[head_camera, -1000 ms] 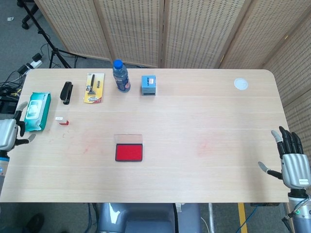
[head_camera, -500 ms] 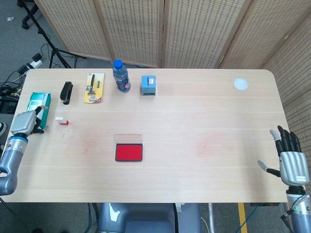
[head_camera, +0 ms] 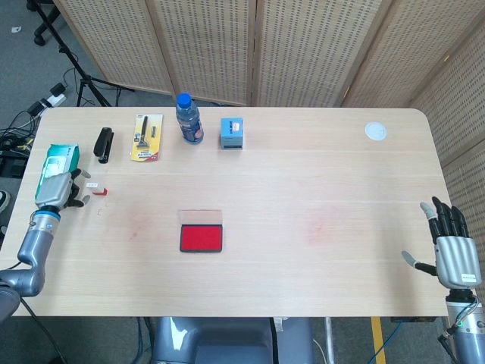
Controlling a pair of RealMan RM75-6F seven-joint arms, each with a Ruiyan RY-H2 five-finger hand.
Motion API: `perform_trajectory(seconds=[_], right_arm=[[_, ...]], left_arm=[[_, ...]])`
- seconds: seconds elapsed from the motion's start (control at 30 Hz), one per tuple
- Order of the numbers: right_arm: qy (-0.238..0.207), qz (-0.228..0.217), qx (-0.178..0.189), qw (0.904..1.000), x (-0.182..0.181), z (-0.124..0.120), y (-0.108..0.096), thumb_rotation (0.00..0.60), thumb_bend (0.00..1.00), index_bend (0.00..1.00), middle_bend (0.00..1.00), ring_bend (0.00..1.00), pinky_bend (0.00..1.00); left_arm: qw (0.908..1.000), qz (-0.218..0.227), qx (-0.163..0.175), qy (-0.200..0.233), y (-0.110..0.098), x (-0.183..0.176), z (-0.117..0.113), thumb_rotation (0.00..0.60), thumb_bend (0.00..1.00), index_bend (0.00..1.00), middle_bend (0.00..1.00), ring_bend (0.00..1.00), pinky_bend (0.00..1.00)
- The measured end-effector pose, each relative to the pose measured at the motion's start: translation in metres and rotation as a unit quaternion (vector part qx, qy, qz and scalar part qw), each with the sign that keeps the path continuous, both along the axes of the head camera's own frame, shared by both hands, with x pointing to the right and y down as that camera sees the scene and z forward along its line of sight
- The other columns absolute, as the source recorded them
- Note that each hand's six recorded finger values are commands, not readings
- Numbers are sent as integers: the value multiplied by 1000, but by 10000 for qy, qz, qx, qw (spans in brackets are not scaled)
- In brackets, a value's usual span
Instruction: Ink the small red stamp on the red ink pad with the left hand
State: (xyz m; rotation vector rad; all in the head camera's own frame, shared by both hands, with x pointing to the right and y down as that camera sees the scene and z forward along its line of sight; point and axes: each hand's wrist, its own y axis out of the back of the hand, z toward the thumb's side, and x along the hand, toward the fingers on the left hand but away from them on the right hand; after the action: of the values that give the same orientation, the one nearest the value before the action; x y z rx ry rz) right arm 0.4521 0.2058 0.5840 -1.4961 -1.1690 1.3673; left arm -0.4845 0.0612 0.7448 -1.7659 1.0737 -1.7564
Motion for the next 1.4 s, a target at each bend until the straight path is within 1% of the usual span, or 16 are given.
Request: perform_trajectory(seconds=[0.13,0.27,0.43,0.53,0.67,0.97,1.03,1.17,1.4], right_arm=[[-3,23,-27,10000,2,1,-1,600,40,0,0,0,0],[-14,20,-67,10000,1,3,-1,600,40,0,0,0,0],[-1,27,-76,10000,1,4,0,600,41,0,0,0,0],[8,36,-88,10000,2,5,0,600,41,0,0,0,0],[17,40,-101,9999,3,6,0,600,39,0,0,0,0],[16,73,-117,9999,5,7,0,600,40,0,0,0,0],[15,80,-127,9999,5,7,0,600,40,0,0,0,0],[20,92,-131,9999,6,8,-1,600,40,0,0,0,0],[20,125,-132,9998,8,8,-1,600,41,0,0,0,0]], left_arm=[[10000,-56,42,-44,-3,0,3,600,320,365,1000,1000,990],[9999,-92,-12,-38,-3,3,10,600,322,409,1000,1000,991],[9999,-104,-42,-54,-3,5,14,600,336,411,1000,1000,990],[9999,-110,5,-39,-4,7,14,600,352,411,1000,1000,991],[9999,-127,36,-27,-5,8,16,600,353,416,1000,1000,990],[9998,-186,-26,-72,-6,9,22,600,355,430,1000,1000,990],[9998,-192,-24,-80,-7,10,22,600,356,442,1000,1000,990],[9997,-244,-41,-84,-8,11,24,600,361,495,1000,1000,991],[9995,-300,-34,-103,-9,10,26,600,383,525,1000,1000,990]])
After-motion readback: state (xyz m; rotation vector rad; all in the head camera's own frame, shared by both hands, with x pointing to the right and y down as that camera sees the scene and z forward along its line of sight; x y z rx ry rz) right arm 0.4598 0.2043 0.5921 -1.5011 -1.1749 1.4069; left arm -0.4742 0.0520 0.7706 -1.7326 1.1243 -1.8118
